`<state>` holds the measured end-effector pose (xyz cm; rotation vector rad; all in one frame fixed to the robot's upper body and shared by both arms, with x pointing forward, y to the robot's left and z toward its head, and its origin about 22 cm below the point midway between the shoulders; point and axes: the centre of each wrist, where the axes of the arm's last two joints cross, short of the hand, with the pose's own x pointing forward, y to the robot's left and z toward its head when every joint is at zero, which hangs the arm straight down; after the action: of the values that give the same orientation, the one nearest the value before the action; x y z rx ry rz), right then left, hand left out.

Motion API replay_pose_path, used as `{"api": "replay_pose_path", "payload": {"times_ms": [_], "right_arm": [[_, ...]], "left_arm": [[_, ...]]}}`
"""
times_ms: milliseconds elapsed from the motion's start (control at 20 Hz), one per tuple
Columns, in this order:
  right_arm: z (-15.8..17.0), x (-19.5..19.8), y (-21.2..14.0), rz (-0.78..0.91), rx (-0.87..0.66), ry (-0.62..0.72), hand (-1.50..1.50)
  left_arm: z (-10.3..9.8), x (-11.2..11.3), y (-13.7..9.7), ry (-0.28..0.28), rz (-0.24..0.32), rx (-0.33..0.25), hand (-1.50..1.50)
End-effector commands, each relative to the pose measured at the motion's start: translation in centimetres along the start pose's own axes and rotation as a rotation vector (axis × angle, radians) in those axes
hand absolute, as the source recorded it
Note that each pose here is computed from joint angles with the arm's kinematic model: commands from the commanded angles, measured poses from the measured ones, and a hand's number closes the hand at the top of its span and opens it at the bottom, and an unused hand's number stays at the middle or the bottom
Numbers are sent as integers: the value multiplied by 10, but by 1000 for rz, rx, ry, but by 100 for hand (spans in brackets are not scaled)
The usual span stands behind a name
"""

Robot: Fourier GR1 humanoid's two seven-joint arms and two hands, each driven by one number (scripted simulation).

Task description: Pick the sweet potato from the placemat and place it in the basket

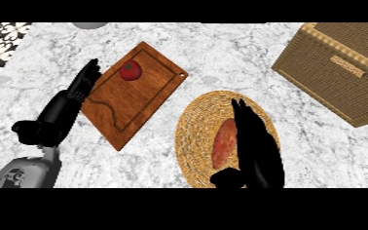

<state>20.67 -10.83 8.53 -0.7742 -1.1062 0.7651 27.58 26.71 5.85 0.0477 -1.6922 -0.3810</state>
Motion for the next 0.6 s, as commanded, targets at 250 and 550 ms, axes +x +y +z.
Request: {"api": "replay_pose_path", "payload": {"times_ms": [250, 550], "right_arm": [[-13, -4, 22, 7, 20, 32, -150], [-25, -22, 21, 41, 56, 72, -150]], "left_arm": [[-8, 5, -26, -5, 3, -7, 0], [-10, -11, -11, 9, 9, -15, 0]]}}
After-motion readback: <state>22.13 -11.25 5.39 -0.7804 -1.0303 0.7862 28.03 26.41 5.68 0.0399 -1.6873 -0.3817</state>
